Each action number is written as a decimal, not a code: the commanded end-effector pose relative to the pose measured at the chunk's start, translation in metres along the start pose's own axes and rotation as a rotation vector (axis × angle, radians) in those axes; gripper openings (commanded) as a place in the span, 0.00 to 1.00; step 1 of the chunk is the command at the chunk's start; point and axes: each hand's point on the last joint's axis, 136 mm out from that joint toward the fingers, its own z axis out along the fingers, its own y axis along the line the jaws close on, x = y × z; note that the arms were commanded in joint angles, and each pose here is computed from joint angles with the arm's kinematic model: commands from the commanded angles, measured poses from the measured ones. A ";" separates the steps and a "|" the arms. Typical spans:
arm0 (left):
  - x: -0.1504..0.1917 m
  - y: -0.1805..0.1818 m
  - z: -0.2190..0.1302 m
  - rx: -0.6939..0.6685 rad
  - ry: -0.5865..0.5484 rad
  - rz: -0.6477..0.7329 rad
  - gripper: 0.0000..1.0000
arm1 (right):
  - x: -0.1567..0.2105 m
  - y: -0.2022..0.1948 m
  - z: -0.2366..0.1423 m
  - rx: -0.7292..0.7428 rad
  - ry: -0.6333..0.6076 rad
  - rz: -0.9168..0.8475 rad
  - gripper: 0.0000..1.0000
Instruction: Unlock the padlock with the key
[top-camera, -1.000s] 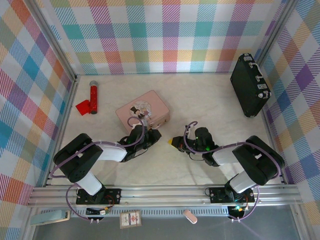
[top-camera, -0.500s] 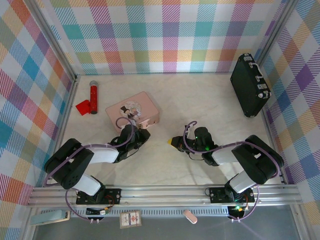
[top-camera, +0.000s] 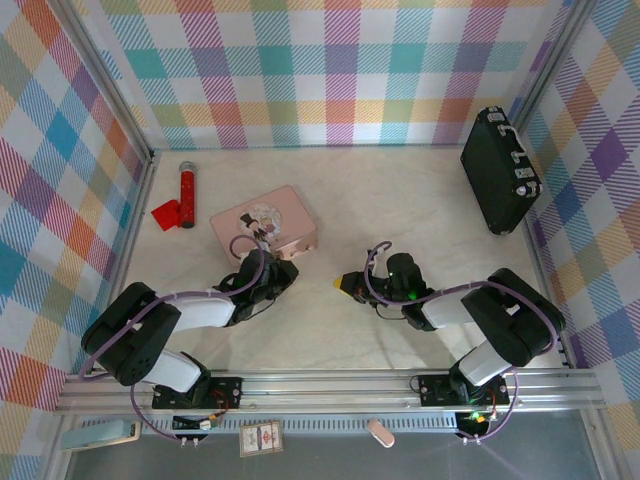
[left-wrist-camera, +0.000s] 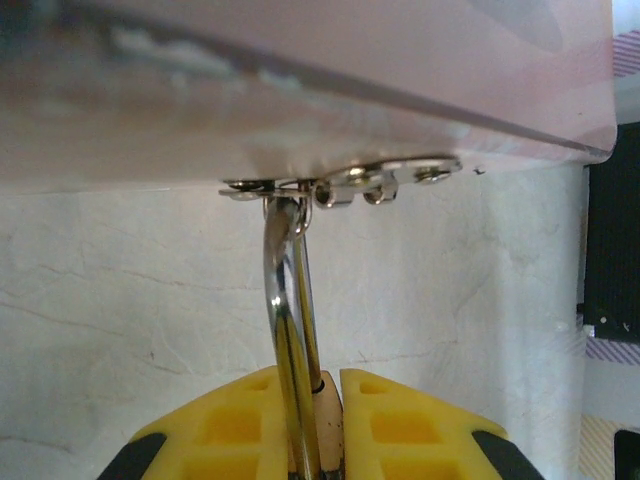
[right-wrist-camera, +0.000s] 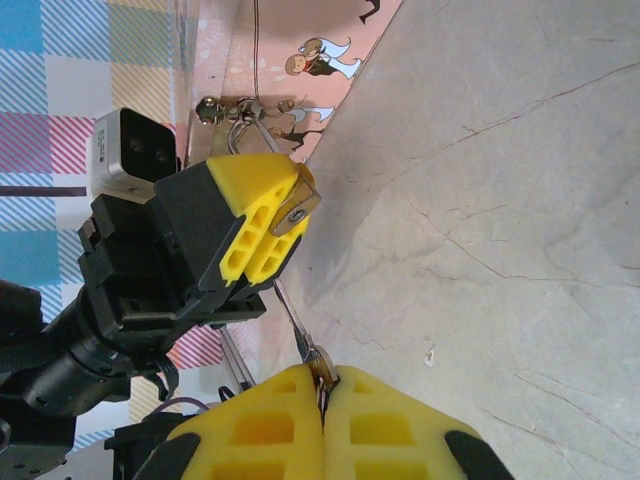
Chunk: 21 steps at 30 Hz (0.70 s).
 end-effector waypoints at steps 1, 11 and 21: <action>-0.005 -0.060 -0.010 0.171 -0.021 0.039 0.00 | -0.002 0.008 0.005 -0.019 0.003 -0.016 0.00; 0.003 -0.066 -0.005 0.177 -0.004 0.048 0.00 | -0.002 0.004 0.004 -0.002 -0.006 -0.011 0.00; 0.005 -0.069 -0.001 0.206 0.007 0.015 0.00 | -0.003 0.000 0.004 0.015 -0.012 -0.005 0.00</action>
